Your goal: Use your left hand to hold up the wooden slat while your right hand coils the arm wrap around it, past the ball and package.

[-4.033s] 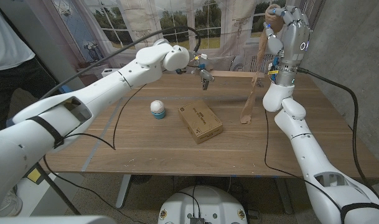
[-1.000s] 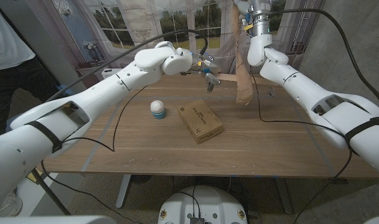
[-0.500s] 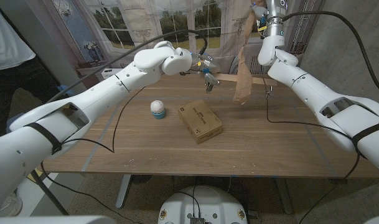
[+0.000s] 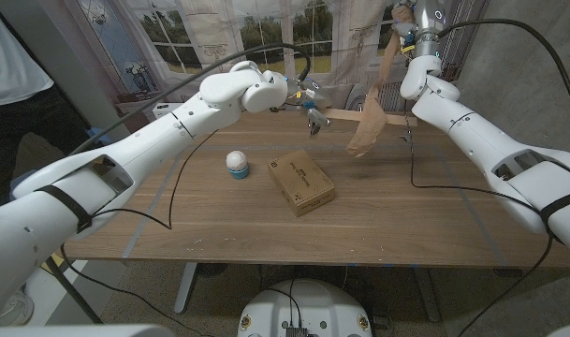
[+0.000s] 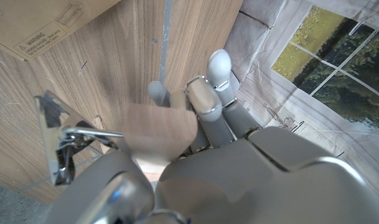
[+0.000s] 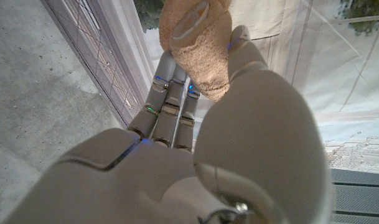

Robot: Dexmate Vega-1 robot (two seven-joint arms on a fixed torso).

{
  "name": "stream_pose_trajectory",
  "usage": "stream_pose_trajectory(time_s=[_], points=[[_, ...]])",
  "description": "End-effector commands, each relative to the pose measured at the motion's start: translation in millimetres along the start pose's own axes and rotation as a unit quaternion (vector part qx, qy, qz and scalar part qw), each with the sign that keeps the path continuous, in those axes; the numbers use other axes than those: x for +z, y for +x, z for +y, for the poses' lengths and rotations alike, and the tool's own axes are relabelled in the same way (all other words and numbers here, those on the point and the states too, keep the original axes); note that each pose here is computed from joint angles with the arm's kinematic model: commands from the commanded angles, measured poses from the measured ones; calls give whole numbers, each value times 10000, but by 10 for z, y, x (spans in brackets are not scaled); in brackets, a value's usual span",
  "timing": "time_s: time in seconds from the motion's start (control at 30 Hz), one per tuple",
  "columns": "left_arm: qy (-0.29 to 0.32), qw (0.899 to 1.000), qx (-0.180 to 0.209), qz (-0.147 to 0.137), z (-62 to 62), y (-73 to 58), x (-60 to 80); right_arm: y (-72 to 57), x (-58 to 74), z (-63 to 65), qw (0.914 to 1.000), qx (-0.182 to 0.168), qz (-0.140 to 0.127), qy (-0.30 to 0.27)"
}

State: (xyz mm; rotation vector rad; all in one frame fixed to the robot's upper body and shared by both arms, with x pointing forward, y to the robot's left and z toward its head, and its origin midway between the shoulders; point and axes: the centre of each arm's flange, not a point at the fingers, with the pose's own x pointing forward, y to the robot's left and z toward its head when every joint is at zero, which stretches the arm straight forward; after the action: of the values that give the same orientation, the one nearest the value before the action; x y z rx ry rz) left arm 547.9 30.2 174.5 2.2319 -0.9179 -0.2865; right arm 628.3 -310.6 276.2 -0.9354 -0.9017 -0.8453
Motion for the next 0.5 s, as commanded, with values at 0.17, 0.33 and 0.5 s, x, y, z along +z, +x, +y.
stream_pose_trajectory(time_s=[0.17, 0.33, 0.5], points=[[26, 9999, 125, 8, 36, -27, 6, -2, -362, 56, 9950, 636, 726, -242], [38, 9998, 172, 30, 40, -45, 6, -19, -538, 102, 9898, 865, 1058, -410], [34, 9998, 197, 24, 47, -49, 4, -52, -703, 181, 9814, 1249, 1357, -533]])
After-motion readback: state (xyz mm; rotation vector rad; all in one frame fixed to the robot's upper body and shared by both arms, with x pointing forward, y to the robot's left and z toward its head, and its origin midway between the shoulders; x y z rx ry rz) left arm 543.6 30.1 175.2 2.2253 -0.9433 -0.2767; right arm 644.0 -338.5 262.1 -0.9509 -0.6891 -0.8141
